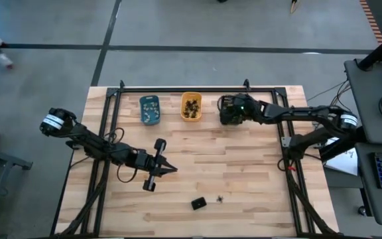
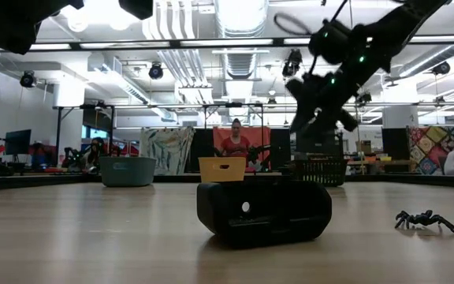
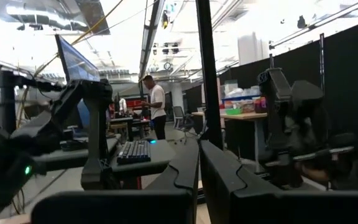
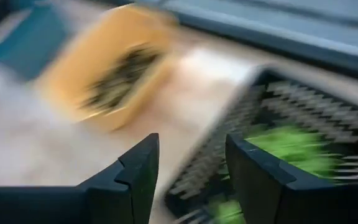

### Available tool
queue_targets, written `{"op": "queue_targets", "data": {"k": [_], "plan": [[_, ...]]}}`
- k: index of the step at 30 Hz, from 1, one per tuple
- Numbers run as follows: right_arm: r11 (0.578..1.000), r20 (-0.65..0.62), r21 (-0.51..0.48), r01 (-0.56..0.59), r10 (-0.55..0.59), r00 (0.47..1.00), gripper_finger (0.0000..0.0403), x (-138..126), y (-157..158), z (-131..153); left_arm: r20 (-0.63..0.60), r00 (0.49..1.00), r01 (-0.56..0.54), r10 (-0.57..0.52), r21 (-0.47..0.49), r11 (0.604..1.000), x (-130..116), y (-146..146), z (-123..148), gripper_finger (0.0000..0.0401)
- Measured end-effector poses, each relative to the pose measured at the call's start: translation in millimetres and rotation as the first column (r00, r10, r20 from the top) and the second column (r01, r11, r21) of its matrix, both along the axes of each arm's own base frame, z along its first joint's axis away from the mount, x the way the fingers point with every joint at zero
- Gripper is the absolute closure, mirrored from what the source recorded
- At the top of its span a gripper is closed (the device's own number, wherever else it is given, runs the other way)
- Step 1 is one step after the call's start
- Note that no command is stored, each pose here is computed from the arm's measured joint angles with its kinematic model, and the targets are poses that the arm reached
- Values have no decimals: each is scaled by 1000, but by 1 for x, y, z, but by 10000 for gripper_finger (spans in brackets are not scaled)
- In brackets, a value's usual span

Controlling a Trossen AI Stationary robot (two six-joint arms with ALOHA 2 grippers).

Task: Sort Halloween decoration
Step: Put the black spider toy into the orange bin

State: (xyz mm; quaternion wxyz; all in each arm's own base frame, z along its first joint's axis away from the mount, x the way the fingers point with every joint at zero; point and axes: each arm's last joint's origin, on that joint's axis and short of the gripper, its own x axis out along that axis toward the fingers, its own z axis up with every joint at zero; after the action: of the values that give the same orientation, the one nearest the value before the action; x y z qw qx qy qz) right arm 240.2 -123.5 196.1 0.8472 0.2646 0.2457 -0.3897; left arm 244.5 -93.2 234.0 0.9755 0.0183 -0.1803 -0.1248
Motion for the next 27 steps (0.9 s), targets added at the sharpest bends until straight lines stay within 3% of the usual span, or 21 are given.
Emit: {"op": "queue_targets", "data": {"k": [2, 4, 8, 12, 20, 27], "plan": [[992, 47, 34, -125, 124, 991, 227, 3, 11, 7, -13, 1000, 8, -8, -18, 1000, 0, 0, -1, 401], [956, 90, 58, -288, 282, 955, 227, 7, 27, 12, -25, 1000, 14, -15, -34, 999, 1, 0, -1, 401], [815, 156, 84, -573, 557, 816, 227, 17, 71, 19, -35, 999, 26, -28, -66, 997, 1, 0, -2, 401], [682, 163, 86, -726, 709, 686, 227, 23, 121, 19, -50, 998, 36, -41, -96, 995, 1, 0, -2, 401], [662, 225, 249, -707, 671, 707, 227, 29, 195, 25, -60, 997, 41, -47, -110, 993, 1, 0, -3, 401], [649, 83, 478, -591, 637, 766, 238, 34, 234, 16, -101, 993, 46, -60, -132, 990, 6, -2, -5, 401]]}}
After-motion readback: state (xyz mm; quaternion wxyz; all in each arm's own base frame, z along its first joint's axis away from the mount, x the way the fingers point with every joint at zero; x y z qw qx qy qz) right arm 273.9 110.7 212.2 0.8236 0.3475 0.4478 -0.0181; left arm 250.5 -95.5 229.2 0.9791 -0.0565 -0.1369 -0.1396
